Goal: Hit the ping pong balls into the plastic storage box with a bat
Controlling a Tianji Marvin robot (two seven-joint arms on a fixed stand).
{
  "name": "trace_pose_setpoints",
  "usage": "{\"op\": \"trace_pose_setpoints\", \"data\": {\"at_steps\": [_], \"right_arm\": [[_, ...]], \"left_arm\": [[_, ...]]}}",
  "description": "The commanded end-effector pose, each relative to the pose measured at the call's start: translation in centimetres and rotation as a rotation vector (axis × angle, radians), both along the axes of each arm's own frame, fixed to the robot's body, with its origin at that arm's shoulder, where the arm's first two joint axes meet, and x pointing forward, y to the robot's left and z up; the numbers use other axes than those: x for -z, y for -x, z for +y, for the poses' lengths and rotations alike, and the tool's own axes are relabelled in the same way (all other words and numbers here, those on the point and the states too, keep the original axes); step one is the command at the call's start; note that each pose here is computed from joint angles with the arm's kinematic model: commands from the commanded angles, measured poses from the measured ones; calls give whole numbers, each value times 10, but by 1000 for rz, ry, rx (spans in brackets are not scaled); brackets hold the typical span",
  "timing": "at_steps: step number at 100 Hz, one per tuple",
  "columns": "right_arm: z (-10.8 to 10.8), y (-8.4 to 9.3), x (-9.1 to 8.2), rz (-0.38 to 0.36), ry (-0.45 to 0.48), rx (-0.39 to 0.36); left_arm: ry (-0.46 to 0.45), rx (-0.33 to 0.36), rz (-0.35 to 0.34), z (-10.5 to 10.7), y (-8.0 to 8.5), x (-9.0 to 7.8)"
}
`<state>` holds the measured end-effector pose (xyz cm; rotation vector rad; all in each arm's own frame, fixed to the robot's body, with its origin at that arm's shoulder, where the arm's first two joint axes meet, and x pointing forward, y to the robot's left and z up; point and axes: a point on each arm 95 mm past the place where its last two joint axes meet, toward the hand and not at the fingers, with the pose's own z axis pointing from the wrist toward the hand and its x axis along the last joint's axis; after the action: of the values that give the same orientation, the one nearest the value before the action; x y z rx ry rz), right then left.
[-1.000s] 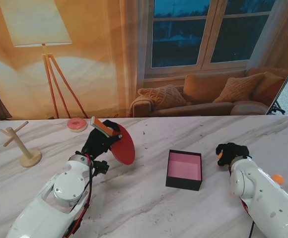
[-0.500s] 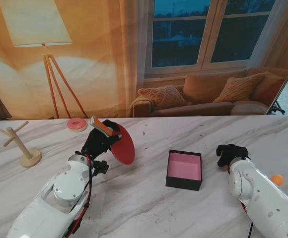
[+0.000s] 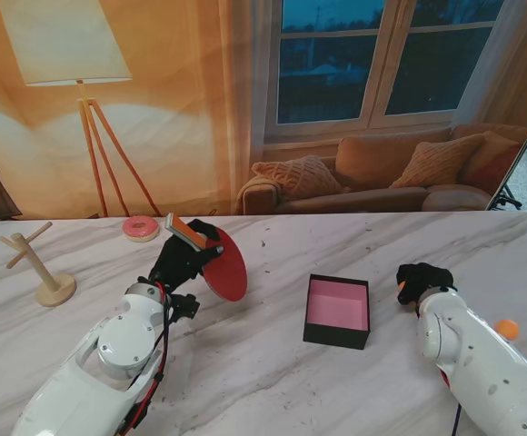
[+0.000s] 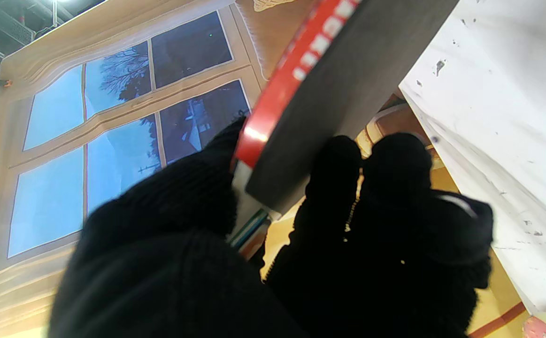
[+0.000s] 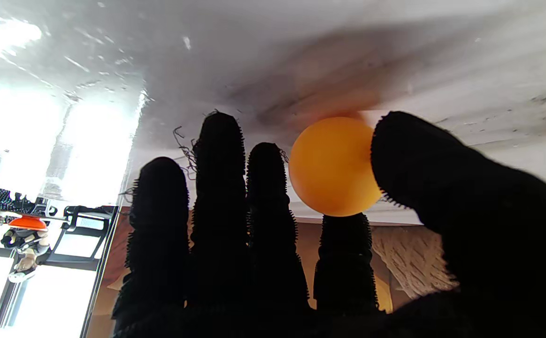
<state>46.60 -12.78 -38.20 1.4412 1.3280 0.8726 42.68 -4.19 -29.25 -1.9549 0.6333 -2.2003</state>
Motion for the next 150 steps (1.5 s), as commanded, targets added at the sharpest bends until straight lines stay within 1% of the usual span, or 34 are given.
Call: {"op": "trace_pose_setpoints", "data": {"at_steps": [1, 24, 50, 105, 132, 150], "right_arm": [[0, 4, 8, 40, 6, 8], [0, 4, 9, 50, 15, 10], [1, 3, 11, 44, 17, 8], [3, -2, 18, 20, 14, -7], [3, -3, 20, -1, 12, 7], [2, -1, 18, -17, 8, 16]], "left_arm": [[6, 12, -2, -3, 0, -2], [7, 12, -1, -3, 0, -2], [7, 12, 1, -3, 0, -2], [7, 11, 1, -3, 0, -2], [7, 11, 2, -3, 0, -2], [6, 10, 4, -4, 0, -2]]}}
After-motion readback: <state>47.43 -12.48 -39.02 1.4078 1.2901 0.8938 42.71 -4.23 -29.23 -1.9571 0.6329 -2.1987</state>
